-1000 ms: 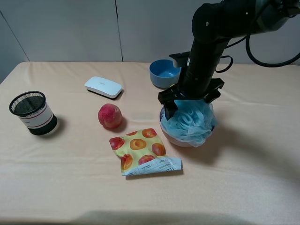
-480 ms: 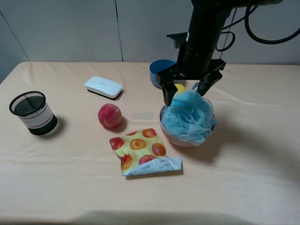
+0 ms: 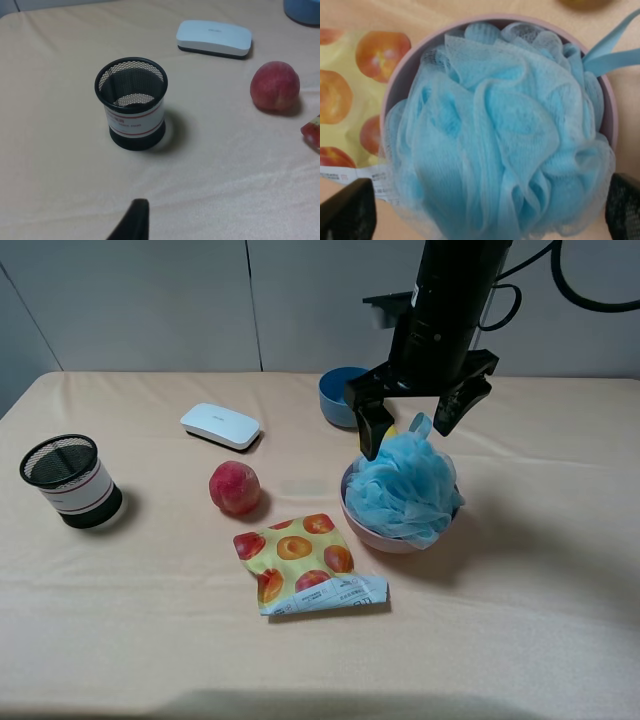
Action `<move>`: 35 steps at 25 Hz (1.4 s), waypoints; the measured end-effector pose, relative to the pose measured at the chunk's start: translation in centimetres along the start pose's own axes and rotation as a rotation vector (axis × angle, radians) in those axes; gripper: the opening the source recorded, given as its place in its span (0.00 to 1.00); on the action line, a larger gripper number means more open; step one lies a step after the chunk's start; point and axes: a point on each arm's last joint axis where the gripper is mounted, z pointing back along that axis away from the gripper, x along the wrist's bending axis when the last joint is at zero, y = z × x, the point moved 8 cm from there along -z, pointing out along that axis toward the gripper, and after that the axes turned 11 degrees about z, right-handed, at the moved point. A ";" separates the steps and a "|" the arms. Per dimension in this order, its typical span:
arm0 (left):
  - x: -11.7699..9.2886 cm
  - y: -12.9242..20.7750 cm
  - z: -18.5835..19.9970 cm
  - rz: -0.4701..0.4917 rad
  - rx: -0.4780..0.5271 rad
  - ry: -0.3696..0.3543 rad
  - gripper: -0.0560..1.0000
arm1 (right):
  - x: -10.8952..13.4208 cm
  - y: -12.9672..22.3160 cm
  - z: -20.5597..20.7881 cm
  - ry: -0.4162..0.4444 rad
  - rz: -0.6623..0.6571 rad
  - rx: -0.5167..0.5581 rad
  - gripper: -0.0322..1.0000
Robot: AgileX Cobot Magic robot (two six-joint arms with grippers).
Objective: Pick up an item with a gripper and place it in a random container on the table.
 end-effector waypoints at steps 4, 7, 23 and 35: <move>0.0 0.0 0.0 0.000 0.000 0.000 1.00 | 0.1 0.1 1.0 0.001 0.005 -0.021 0.70; 0.0 0.0 0.0 0.000 0.000 0.000 1.00 | 0.1 0.2 1.8 0.003 0.007 -0.043 0.70; 0.0 0.0 0.0 0.000 0.000 0.000 1.00 | 2.1 1.1 6.1 -0.088 -0.015 -0.155 0.70; 0.0 0.0 0.0 0.000 0.000 0.000 1.00 | 2.6 7.5 9.6 -0.075 0.017 -0.221 0.70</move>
